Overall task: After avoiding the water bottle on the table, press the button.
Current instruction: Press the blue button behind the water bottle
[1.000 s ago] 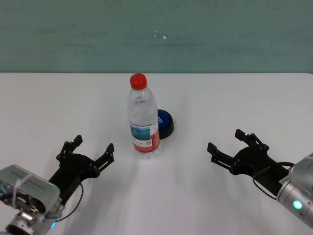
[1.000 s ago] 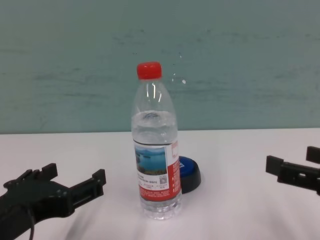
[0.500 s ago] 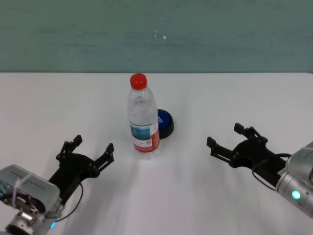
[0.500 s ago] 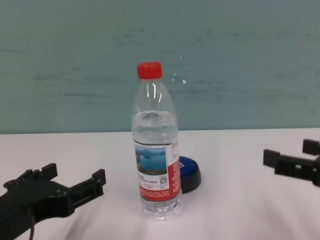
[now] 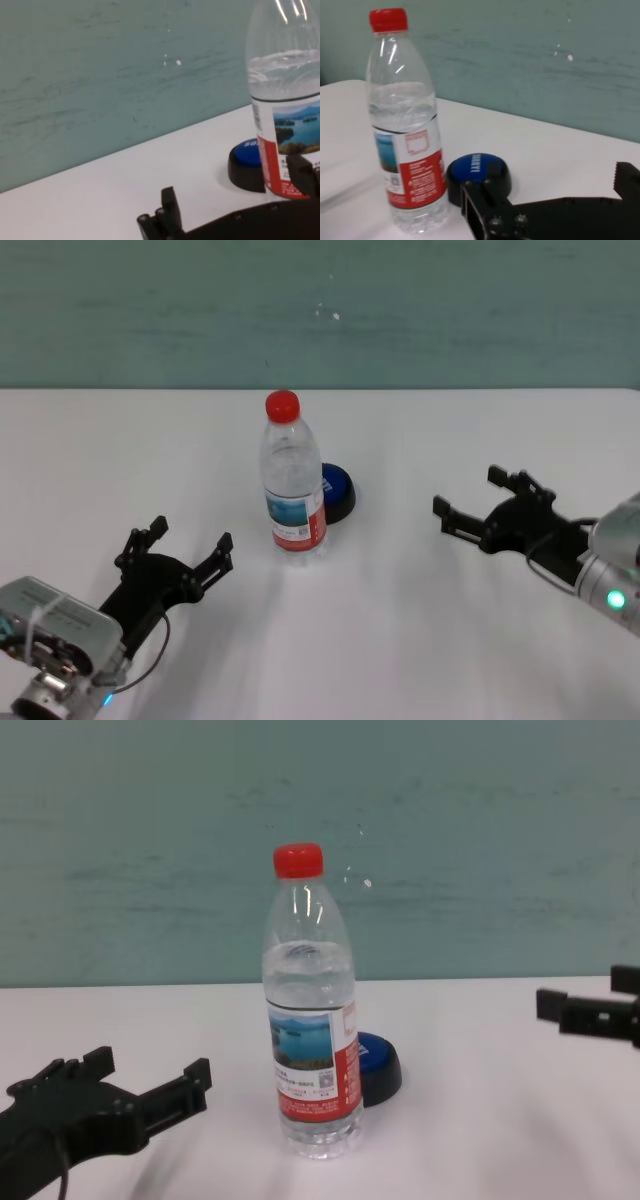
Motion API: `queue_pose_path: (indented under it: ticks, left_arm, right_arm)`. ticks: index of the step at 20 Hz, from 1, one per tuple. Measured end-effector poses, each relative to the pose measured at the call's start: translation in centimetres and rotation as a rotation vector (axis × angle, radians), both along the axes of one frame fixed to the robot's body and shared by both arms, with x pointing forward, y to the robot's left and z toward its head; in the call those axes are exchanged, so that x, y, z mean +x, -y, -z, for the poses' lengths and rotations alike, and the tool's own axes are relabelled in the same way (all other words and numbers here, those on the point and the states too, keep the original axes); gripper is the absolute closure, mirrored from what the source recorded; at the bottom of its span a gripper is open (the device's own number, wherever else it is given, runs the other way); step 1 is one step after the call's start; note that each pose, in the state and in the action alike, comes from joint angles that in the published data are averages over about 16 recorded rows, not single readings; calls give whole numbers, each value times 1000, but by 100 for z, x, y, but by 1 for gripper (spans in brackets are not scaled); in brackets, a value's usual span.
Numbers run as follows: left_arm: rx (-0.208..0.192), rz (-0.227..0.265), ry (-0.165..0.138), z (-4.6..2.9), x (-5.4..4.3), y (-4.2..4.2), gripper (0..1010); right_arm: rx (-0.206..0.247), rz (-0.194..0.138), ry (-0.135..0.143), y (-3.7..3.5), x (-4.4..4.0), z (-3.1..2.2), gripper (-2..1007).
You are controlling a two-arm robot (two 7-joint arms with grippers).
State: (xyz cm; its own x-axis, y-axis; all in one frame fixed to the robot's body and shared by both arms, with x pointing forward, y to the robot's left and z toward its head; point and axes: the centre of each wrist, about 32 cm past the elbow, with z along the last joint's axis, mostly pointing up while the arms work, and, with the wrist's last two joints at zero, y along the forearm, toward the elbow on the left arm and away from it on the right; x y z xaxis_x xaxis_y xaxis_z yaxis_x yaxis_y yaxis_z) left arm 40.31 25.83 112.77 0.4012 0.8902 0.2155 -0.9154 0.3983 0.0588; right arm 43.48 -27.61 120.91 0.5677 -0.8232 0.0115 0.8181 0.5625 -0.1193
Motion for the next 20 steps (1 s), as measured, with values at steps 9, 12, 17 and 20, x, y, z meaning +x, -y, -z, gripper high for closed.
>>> queue_pose_path:
  ticks: [9,12,17,20]
  left_arm:
    - [0,0,0,0,0,0,10]
    - [0,0,0,0,0,0,10]
    - [0,0,0,0,0,0,10]
    - [0,0,0,0,0,0,10]
  right_arm:
    - [-54,-28,3,44,200,-162,1]
    - [-66,-37,5,44,274,-199,1]
    - [-72,-44,11,33,403,-229,1]
    - [-67,-45,15,22,477,-229,1]
